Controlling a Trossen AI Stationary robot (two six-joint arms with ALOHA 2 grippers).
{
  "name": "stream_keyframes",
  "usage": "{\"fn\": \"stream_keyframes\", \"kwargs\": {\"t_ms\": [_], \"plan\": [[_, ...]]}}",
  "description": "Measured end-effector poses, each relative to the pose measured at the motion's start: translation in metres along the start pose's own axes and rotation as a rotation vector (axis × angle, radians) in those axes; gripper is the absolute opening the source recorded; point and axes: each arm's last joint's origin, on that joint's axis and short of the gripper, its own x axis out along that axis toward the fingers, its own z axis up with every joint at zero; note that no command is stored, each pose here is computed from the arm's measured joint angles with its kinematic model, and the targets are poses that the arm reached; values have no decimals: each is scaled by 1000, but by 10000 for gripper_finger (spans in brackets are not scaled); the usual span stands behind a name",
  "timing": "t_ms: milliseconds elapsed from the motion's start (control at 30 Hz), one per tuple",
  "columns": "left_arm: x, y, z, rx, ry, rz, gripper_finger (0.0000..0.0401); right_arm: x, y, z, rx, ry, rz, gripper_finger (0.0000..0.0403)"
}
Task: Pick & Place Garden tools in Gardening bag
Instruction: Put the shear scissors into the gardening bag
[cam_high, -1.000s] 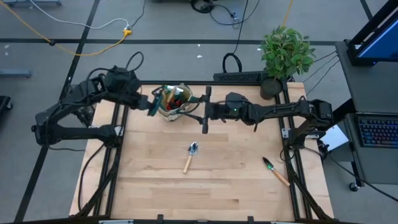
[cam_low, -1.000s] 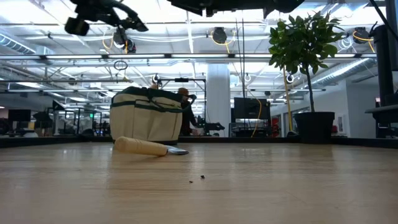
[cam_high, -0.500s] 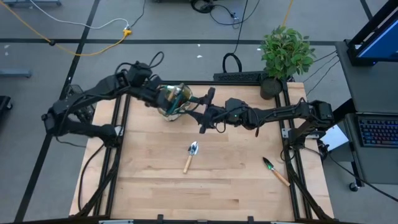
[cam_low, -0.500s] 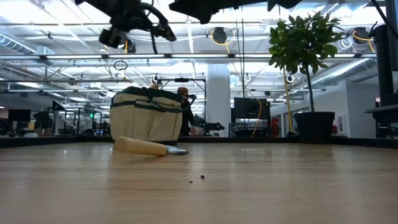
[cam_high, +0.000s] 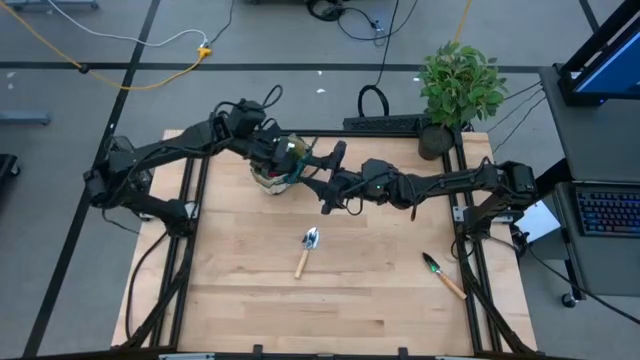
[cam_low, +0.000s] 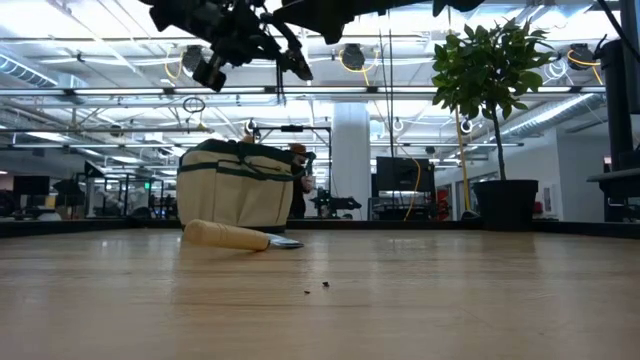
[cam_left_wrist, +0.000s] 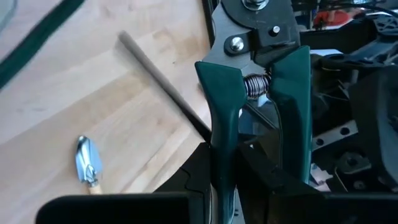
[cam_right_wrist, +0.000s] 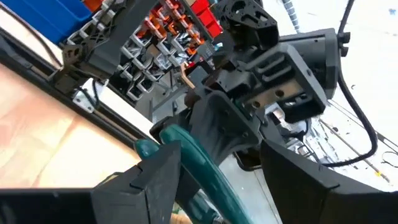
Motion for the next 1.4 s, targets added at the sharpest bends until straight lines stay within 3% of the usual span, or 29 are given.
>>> {"fn": "stream_keyframes", "kwargs": {"t_ms": [400,867,1400], "plan": [[19,-2,-10,14,32,28,48,-1,11,-10,10,90,112,212],[24,0,-18,31,0,116,48,-4,20,-2,38,87,151,158],[27,1,-20,43,-4,133,48,-5,23,0,76,87,167,141]]}}
